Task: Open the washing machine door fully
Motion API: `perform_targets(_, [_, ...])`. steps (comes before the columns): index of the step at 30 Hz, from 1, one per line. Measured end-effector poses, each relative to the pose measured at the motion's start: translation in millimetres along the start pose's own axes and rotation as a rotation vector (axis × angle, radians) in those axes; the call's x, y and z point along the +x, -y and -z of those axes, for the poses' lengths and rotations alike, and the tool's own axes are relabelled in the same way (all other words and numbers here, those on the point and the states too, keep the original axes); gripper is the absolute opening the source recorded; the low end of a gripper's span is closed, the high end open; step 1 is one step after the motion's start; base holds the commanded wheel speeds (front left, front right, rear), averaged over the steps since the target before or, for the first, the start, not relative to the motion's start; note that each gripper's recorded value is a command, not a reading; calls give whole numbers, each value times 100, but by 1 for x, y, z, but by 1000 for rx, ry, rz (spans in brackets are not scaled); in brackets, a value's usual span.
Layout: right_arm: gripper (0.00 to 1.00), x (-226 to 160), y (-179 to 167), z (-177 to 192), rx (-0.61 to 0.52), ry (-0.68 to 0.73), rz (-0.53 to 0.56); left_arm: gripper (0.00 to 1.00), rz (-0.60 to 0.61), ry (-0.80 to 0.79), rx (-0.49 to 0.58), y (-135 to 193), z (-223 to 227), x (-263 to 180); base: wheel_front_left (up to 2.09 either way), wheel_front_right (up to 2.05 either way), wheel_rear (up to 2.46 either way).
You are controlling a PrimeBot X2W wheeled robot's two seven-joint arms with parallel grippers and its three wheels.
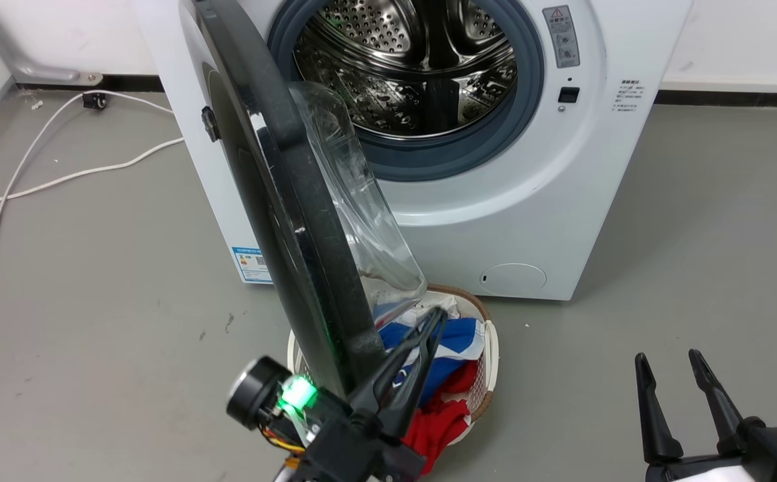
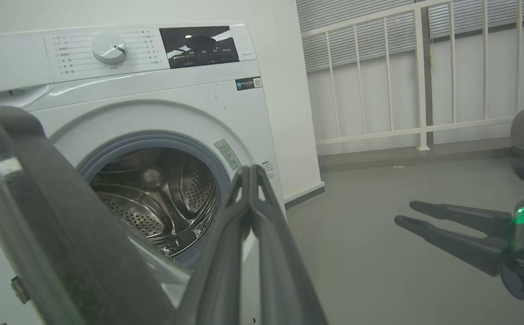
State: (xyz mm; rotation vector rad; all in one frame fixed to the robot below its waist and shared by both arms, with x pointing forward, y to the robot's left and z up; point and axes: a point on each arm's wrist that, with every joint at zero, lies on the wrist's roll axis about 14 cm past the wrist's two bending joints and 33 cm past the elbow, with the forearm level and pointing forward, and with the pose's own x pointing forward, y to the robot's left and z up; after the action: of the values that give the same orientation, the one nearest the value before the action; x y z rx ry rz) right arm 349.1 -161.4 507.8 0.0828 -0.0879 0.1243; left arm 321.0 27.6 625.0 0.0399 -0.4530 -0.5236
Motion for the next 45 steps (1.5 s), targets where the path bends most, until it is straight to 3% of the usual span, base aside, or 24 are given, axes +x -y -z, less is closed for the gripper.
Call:
perform_targets(14, [100, 11, -8, 6, -1, -16, -29, 0, -71, -272, -75, -7, 83, -30, 0, 0, 0])
perform_targets(26, [100, 21, -30, 15, 12, -38, -101, 0, -249, -297, -43, -41, 79, -59, 0, 0, 0])
perform_targets(45, [100, 45, -70, 34, 34, -82, -225, 0, -654, -402, 129, -148, 64, -152, 0, 0, 0])
